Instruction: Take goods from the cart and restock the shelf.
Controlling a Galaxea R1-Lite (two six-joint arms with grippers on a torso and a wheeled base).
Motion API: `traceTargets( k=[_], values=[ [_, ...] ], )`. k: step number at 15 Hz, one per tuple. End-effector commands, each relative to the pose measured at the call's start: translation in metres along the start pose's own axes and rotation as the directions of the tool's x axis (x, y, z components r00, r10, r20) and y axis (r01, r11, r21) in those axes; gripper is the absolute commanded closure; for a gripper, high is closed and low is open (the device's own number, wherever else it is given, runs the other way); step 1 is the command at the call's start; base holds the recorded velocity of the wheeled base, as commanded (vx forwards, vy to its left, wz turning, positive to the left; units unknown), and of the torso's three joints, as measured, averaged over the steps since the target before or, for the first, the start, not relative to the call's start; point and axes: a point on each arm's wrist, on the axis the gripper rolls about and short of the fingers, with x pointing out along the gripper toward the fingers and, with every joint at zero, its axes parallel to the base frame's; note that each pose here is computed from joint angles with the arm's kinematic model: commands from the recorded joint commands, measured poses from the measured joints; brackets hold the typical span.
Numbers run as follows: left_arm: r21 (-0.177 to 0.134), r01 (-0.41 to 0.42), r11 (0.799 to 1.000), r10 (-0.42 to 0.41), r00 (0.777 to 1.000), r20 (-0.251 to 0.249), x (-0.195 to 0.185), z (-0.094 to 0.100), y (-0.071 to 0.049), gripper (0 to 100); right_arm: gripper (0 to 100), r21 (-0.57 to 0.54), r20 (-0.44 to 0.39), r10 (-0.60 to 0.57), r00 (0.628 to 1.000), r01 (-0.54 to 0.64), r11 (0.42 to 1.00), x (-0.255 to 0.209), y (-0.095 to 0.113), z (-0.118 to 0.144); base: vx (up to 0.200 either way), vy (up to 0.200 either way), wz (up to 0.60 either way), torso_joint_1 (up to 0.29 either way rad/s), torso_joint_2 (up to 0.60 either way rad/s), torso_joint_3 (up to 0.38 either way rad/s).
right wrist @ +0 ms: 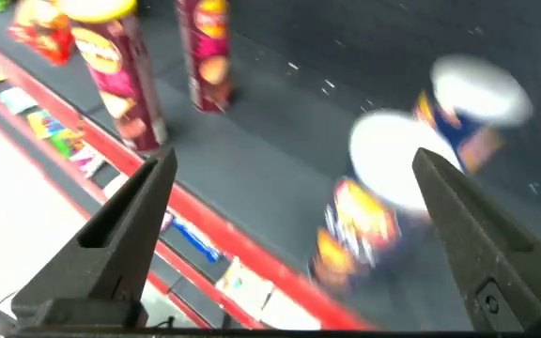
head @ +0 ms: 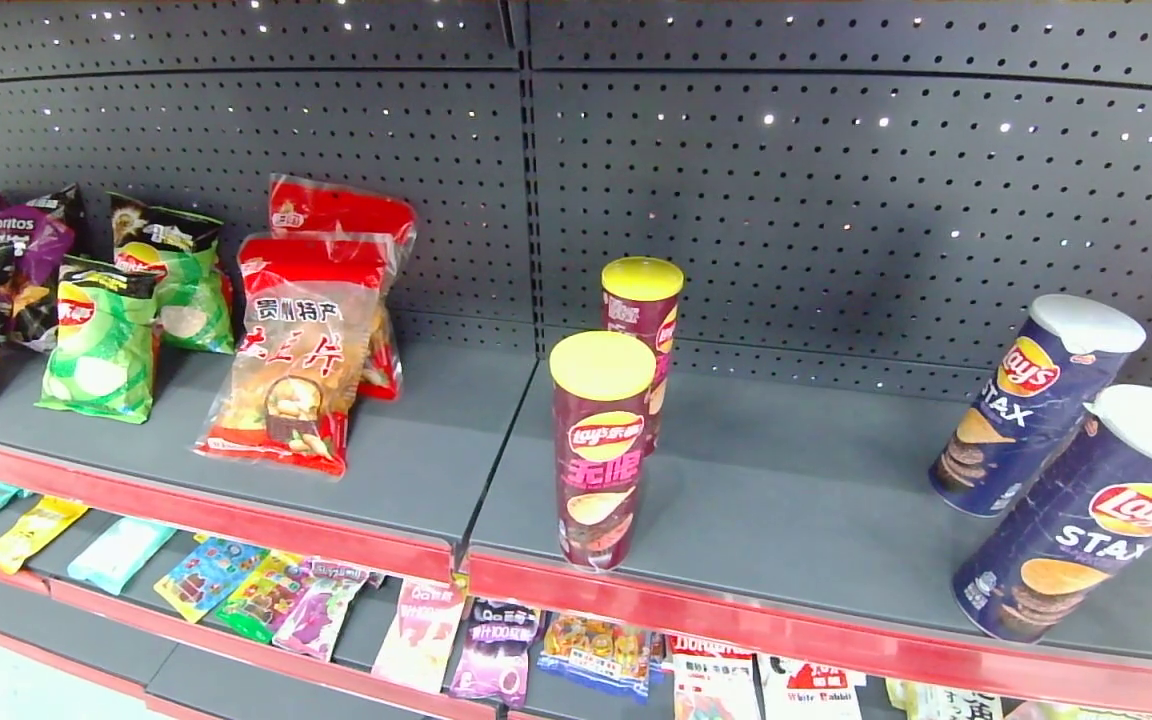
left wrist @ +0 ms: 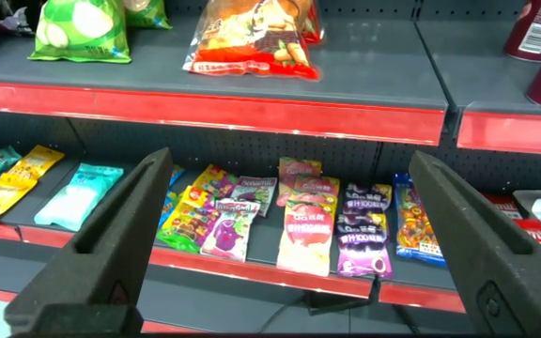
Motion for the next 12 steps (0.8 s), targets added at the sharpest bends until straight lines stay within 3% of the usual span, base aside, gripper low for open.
traceTargets(
  k=[1,4,8,12],
  values=[
    [0.000,0.000,1.000,0.000,1.000,0.001,0.000,0.000,0.000,0,0,0.027,0.060,-0.086,0.994,0.085,0.996,-0.038,0.015,-0.025,0.000,0.000,0.00,0.000,0.00,0.000],
    [0.000,0.000,1.000,0.000,1.000,0.001,0.000,0.000,0.000,0,0,0.085,0.047,-0.190,0.981,0.186,0.979,-0.045,0.023,-0.066,0.000,0.000,0.00,0.000,0.00,0.000],
    [0.000,0.001,1.000,-0.001,1.000,0.001,0.000,0.000,0.000,0,0,0.084,0.059,-0.279,0.958,0.274,0.958,-0.047,0.034,-0.133,0.000,0.000,0.00,0.000,0.00,0.000],
    [0.000,0.000,1.000,0.000,1.000,0.001,0.000,0.000,0.000,0,0,0.098,0.035,-0.393,0.919,0.388,0.916,-0.027,0.028,-0.171,0.000,0.000,0.00,0.000,0.00,0.000]
  ],
)
